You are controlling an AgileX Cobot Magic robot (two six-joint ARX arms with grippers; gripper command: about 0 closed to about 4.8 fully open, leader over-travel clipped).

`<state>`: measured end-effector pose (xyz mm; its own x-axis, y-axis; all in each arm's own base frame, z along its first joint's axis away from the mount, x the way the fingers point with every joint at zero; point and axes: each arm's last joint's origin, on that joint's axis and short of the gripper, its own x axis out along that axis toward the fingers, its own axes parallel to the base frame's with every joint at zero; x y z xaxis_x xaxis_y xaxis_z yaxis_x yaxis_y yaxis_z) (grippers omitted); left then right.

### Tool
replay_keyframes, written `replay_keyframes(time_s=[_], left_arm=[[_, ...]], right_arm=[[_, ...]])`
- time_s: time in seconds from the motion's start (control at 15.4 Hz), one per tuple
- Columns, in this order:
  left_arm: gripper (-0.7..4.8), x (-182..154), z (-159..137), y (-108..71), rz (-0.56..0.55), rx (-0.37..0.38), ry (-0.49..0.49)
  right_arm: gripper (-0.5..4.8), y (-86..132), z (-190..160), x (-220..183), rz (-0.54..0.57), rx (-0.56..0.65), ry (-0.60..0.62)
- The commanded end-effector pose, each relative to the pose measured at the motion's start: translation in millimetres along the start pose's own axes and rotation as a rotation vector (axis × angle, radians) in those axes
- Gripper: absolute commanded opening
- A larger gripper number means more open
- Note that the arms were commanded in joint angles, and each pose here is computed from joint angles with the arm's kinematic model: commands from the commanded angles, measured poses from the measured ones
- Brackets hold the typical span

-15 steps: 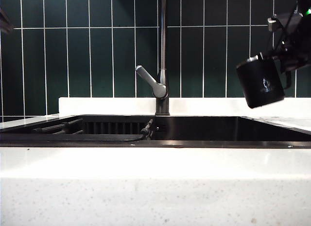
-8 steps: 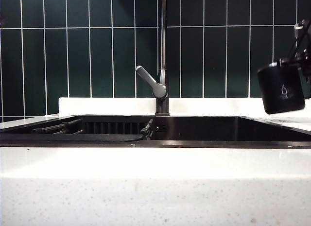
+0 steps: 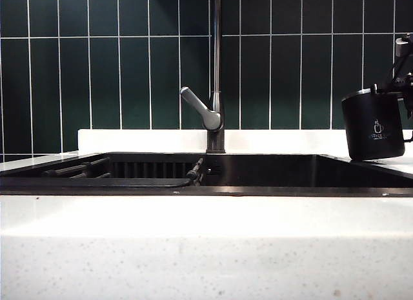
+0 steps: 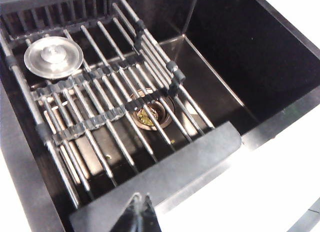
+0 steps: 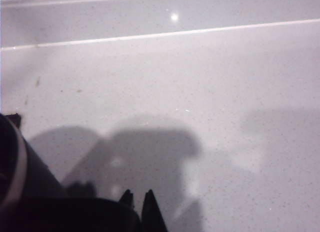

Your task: Pick up the mug next to the sink, go to the faucet to get some water, pour the water into the sink, and finally put the mug back to its place.

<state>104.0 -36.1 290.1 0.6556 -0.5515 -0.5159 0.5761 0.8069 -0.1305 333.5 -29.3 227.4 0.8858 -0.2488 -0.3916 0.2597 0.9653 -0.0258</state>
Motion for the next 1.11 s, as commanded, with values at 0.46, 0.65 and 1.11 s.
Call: replay_keyframes(time_s=[0.46, 0.65, 1.11], left_arm=[[-0.06, -15, -8, -6.8, 0.017, 0.031, -0.019], [-0.06, -20, -9, -8.9, 0.023, 0.042, -0.046], [-0.06, -58, -26, -22.7, 0.171, 0.093, -0.212]], right_arm=[[1.58, -7, -4, -21, -0.014, -0.014, 0.113], [1.57, -13, -22, -42, -0.04, -0.03, 0.177], [0.52, -14, -10, -127, 0.037, -0.006, -0.058]])
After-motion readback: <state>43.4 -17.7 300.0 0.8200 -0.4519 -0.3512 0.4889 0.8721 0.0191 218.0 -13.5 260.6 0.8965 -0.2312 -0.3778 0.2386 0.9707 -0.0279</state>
